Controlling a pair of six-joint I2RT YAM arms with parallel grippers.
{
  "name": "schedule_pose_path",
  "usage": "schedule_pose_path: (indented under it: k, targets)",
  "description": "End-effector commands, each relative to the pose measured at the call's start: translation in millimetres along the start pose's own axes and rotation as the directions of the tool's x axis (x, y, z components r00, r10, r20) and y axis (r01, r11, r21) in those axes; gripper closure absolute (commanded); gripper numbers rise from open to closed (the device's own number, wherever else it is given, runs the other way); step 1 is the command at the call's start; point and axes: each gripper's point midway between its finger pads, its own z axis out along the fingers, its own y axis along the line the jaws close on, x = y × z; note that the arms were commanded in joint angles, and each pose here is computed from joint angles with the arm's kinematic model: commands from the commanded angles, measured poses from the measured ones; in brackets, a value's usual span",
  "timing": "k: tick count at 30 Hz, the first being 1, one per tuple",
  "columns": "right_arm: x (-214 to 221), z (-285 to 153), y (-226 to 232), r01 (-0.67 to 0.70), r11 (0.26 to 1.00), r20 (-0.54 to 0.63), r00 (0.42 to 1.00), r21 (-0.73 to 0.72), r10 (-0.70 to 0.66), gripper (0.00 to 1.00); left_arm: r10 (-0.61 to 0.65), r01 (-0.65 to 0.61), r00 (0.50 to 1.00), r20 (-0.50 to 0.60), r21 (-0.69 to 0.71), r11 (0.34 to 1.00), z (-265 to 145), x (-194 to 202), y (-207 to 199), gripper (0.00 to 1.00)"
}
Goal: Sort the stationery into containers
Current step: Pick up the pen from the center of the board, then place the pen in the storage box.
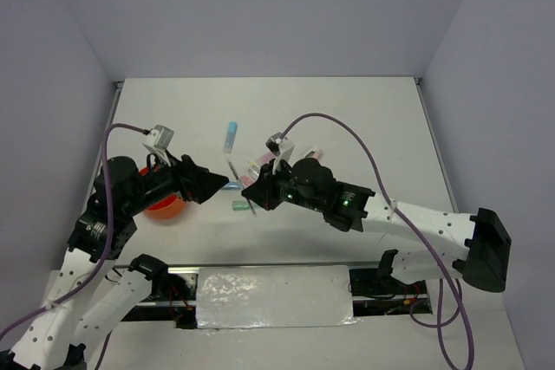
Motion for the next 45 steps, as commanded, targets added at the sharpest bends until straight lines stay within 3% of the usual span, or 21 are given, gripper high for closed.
schedule_pose_path:
  k: [1, 5, 8, 9, 12, 14, 18, 19, 20, 21, 22, 23, 25, 27, 28, 30, 31, 34, 39, 41, 45]
  targets:
    - [-44, -9, 58, 0.055, 0.980, 0.136, 0.990, -0.189, -0.030, 1.00, 0.043, -0.043, 0.996, 0.077, 0.004, 0.999, -2, -23, -7, 0.03]
    - [-40, -6, 89, 0.127, 0.960, 0.136, 0.986, -0.251, -0.095, 1.00, 0.048, -0.048, 0.997, 0.053, 0.000, 0.999, 2, -18, -3, 0.09]
    - [-36, -2, 99, 0.145, 0.952, 0.127, 0.985, -0.271, -0.114, 1.00, 0.059, -0.060, 0.996, 0.070, 0.024, 0.998, -2, -20, -9, 0.26]
    - [-36, -2, 101, 0.149, 0.951, 0.129, 0.985, -0.272, -0.117, 1.00, 0.061, -0.064, 0.996, 0.071, 0.033, 0.997, -3, -21, -11, 0.39]
    - [-42, 0, 104, 0.150, 0.949, 0.146, 0.983, -0.277, -0.113, 1.00, 0.064, -0.066, 0.996, 0.058, 0.042, 0.997, -6, -20, -15, 0.63]
    - [-43, 2, 105, 0.156, 0.949, 0.145, 0.982, -0.275, -0.119, 1.00, 0.067, -0.069, 0.996, 0.053, 0.042, 0.997, -7, -19, -15, 0.70]
    - [-47, 4, 109, 0.166, 0.946, 0.152, 0.980, -0.278, -0.127, 0.96, 0.077, -0.079, 0.995, 0.057, 0.034, 0.996, -11, -21, -16, 1.00]
    - [-47, 5, 105, 0.162, 0.951, 0.156, 0.980, -0.265, -0.124, 0.88, 0.081, -0.081, 0.994, 0.068, -0.006, 0.997, -12, -23, -10, 1.00]
    - [-56, -2, 104, 0.147, 0.956, 0.195, 0.976, -0.254, -0.099, 0.40, 0.094, -0.092, 0.993, 0.070, -0.038, 0.995, -13, -25, -5, 1.00]
    - [-51, -3, 94, 0.136, 0.966, 0.197, 0.976, -0.221, -0.092, 0.17, 0.108, -0.101, 0.991, 0.084, -0.074, 0.992, -15, -31, -2, 1.00]
    - [-59, -13, 90, 0.128, 0.971, 0.225, 0.971, -0.204, -0.081, 0.04, 0.123, -0.104, 0.988, 0.092, -0.188, 0.977, -19, -34, 18, 1.00]
    - [-62, -16, 80, 0.118, 0.980, 0.242, 0.967, -0.160, -0.077, 0.00, 0.136, -0.107, 0.985, 0.104, -0.247, 0.963, -23, -39, 27, 1.00]
    - [-61, -30, 68, 0.121, 0.985, 0.255, 0.963, -0.122, -0.086, 0.00, 0.163, -0.111, 0.980, 0.109, -0.376, 0.920, -31, -44, 50, 1.00]
    - [-58, -38, 51, 0.114, 0.992, 0.263, 0.960, -0.056, -0.096, 0.00, 0.211, -0.085, 0.965, 0.156, -0.575, 0.814, -48, -64, 82, 1.00]
    - [-60, -49, 46, 0.114, 0.993, 0.272, 0.957, -0.038, -0.099, 0.00, 0.249, -0.052, 0.952, 0.176, -0.713, 0.700, -68, -74, 107, 1.00]
    - [-57, -62, 33, 0.113, 0.994, 0.279, 0.954, 0.002, -0.109, 0.00, 0.295, -0.012, 0.936, 0.191, -0.821, 0.571, -87, -86, 127, 1.00]
    - [-57, -66, 30, 0.115, 0.993, 0.283, 0.953, 0.008, -0.113, 0.00, 0.337, 0.031, 0.920, 0.198, -0.897, 0.442, -106, -94, 143, 1.00]
    - [-49, -77, 21, 0.126, 0.992, 0.277, 0.953, 0.019, -0.126, 0.00, 0.361, 0.110, 0.907, 0.218, -0.949, 0.295, -124, -105, 160, 1.00]
    - [-39, -96, 11, 0.146, 0.989, 0.255, 0.955, 0.031, -0.150, 0.00, 0.377, 0.213, 0.879, 0.292, -0.948, 0.237, -116, -116, 174, 1.00]
    - [-32, -100, 6, 0.139, 0.990, 0.257, 0.956, 0.025, -0.141, 0.00, 0.380, 0.257, 0.874, 0.302, -0.952, 0.167, -119, -113, 184, 1.00]
    - [-31, -118, 3, 0.123, 0.992, 0.290, 0.950, 0.006, -0.119, 0.00, 0.364, 0.313, 0.856, 0.367, -0.929, 0.200, -103, -106, 195, 1.00]
